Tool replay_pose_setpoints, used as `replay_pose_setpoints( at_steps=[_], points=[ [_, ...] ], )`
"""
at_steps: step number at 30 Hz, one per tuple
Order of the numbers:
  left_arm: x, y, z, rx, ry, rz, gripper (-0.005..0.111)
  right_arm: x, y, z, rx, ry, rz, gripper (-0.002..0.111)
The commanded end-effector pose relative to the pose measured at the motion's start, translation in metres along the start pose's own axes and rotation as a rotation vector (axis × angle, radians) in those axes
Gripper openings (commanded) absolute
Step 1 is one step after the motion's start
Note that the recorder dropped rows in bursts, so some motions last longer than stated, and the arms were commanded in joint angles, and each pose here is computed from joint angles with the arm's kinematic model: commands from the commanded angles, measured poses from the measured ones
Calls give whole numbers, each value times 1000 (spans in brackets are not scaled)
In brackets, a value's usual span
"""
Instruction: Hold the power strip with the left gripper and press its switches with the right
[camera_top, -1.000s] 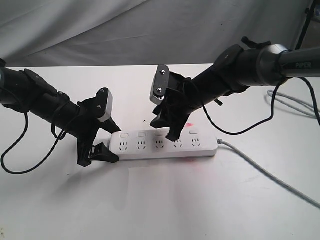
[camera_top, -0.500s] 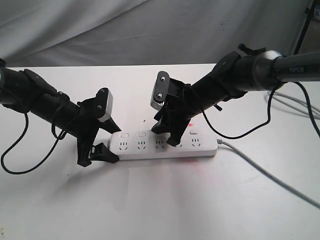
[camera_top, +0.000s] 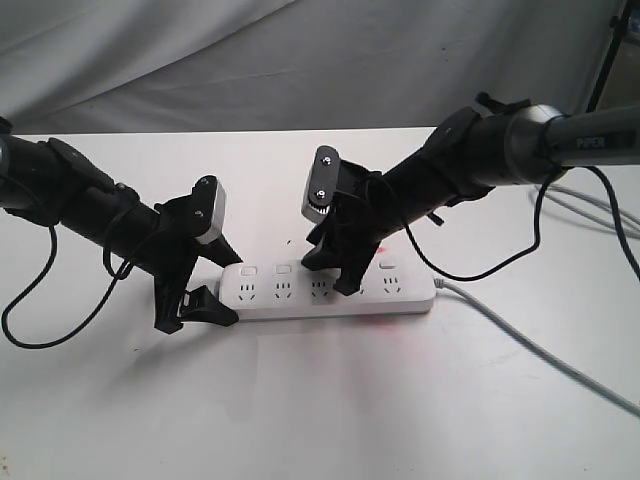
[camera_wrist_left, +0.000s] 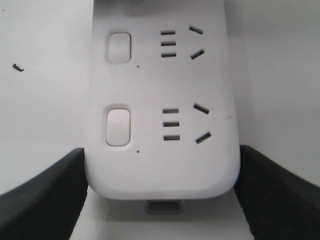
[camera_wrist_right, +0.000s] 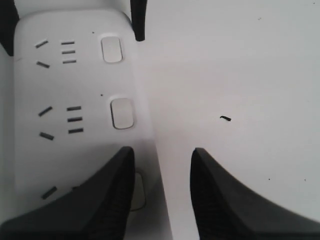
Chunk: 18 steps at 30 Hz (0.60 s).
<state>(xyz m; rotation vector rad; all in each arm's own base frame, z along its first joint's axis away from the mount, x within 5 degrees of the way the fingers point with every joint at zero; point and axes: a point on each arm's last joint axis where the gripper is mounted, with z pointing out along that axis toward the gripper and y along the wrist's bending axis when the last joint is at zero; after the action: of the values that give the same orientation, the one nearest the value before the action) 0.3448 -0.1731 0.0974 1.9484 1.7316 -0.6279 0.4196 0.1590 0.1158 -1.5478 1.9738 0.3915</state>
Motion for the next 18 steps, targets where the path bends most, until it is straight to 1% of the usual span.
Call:
replay_pose_setpoints(
  at_steps=[1,9,18],
  points=[
    [-2,1,0,-1,1,11,69,19,0,8,-19,56,-31,36],
    [-2,1,0,-1,1,11,69,28,-4,4,-10,71,-23,36],
    [-2,1,0,-1,1,11,69,28,-3,5,-14,74,-26,36]
  ],
)
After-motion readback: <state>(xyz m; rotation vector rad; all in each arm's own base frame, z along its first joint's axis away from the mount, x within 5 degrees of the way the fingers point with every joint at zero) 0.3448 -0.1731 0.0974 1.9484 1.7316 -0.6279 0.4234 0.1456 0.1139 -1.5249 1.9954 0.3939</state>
